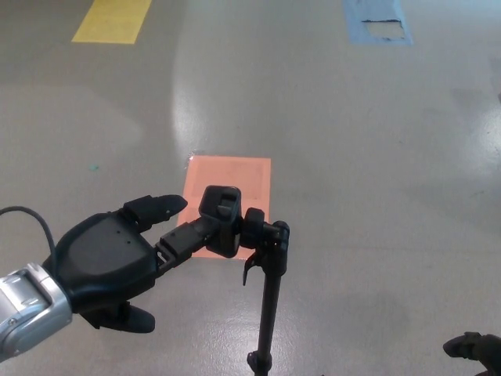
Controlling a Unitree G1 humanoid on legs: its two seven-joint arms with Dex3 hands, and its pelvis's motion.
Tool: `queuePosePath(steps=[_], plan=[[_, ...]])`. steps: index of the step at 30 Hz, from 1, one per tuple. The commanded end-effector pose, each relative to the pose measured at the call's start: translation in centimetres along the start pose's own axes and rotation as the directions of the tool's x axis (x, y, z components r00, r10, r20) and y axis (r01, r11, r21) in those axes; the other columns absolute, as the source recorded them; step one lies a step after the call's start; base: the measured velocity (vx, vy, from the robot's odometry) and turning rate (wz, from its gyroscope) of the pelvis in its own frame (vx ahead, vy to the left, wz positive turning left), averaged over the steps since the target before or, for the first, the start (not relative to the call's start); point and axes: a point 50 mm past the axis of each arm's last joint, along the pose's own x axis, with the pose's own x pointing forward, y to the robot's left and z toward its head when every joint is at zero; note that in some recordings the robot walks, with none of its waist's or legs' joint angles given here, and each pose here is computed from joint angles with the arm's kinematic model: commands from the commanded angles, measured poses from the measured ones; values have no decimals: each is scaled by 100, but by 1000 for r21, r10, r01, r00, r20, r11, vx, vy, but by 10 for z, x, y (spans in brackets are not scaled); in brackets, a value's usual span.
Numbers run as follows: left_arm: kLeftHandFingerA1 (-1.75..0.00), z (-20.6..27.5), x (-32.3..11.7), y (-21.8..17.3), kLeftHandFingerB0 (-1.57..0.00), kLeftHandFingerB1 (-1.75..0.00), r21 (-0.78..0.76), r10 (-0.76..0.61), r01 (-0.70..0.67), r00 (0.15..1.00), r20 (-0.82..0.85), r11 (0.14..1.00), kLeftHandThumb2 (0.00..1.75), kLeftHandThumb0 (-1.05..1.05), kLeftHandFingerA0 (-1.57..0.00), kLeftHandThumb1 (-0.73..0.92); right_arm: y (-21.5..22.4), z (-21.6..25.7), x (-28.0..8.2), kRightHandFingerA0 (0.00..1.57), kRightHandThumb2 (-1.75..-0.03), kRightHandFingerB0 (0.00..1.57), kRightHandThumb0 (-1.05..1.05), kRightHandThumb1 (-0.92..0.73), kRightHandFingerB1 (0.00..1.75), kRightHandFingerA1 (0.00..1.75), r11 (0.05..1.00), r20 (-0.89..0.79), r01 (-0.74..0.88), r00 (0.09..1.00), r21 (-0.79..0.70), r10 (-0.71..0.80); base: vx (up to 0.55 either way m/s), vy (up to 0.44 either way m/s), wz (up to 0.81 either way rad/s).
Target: The robot uses its left hand to grab the top of a phone stand kept on the floor and tilt it upwards to adjust its angle
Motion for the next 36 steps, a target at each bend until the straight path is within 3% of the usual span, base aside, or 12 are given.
queuePosePath(steps=[1, 3, 4, 7, 8, 9, 17, 18, 21, 23, 24, 36], plan=[[-15, 4, -5, -10, 0, -15, 17, -78, 78, 996, 40, 997, 90, -76, -1, 51, -8, 1, -1, 4, -100, 1, -33, -48, 47, 50, 1000, -4, 21, 1000, -12, -21, 0, 0, 0], [-22, 1, -3, -6, 0, -10, 25, -73, 72, 997, 22, 997, 63, -76, 0, 65, -9, 2, -1, 3, -101, 0, -33, -49, 47, 50, 1000, -3, 20, 1000, -8, -20, 0, 0, 0], [-13, -1, -3, -4, 0, -9, 24, -69, 68, 998, 15, 997, 90, -81, -2, 54, -9, 2, -1, 3, -101, 0, -33, -48, 47, 49, 1000, -3, 19, 1000, -5, -19, 0, 0, 0], [-13, -4, -2, -1, 0, -11, 24, -72, 72, 997, 0, 997, 91, -80, -1, 55, -9, 3, -1, 3, -100, 0, -33, -48, 47, 49, 1000, -3, 18, 1000, 1, -18, 0, 0, 0], [-22, -5, -2, 1, 0, -11, 22, -67, 67, 998, -7, 998, 60, -76, 0, 65, -10, 3, -1, 20, -60, 16, -56, -67, 28, 36, 1000, -1, 20, 1000, 4, -20, 0, 0, 0], [-22, -7, -1, 3, 0, -11, 19, -59, 59, 998, -13, 998, 60, -76, 0, 65, -10, 4, -1, 20, -60, 16, -56, -67, 28, 36, 1000, 2, 22, 1000, 7, -22, 0, 0, 0], [-22, -27, 0, 19, 0, -11, -3, -5, 5, 997, -81, 1000, 62, -75, 0, 64, -11, 5, -1, 20, -61, 17, -56, -68, 28, 35, 999, -3, 29, 1000, -14, -30, 0, 0, 0], [-18, -30, 0, 21, 0, -13, -2, 9, -9, 996, -94, 1000, 91, -78, 0, 52, -11, 5, -1, 20, -61, 17, -56, -67, 28, 35, 1000, -3, 29, 1000, -12, -29, 0, 0, 0], [-23, -38, 1, 23, 0, -12, 6, 45, -44, 991, -125, 999, 62, -79, -1, 66, -13, 6, -1, 19, -61, 17, -56, -67, 28, 35, 999, 1, 32, 999, -4, -32, 0, 0, 0], [-18, -46, 0, 22, 0, -10, -12, 64, -67, 984, -165, 998, 92, -83, -6, 55, -14, 8, -1, 19, -60, 16, -55, -67, 28, 35, 1000, 9, 30, 1000, 7, -30, 0, 0, 0], [-20, -48, 0, 20, 0, -11, -14, 70, -73, 982, -173, 997, 92, -82, -7, 54, -14, 9, -1, 3, -101, 0, -32, -50, 47, 50, 1000, 13, 28, 1000, 11, -28, 0, 0, 0], [-11, -65, -6, -11, 0, -9, -91, -40, 16, 963, -266, 996, 91, -83, -1, 53, -20, 14, -1, 3, -101, 1, -32, -51, 47, 49, 999, 23, 35, 999, 23, -35, 0, 0, 0]])
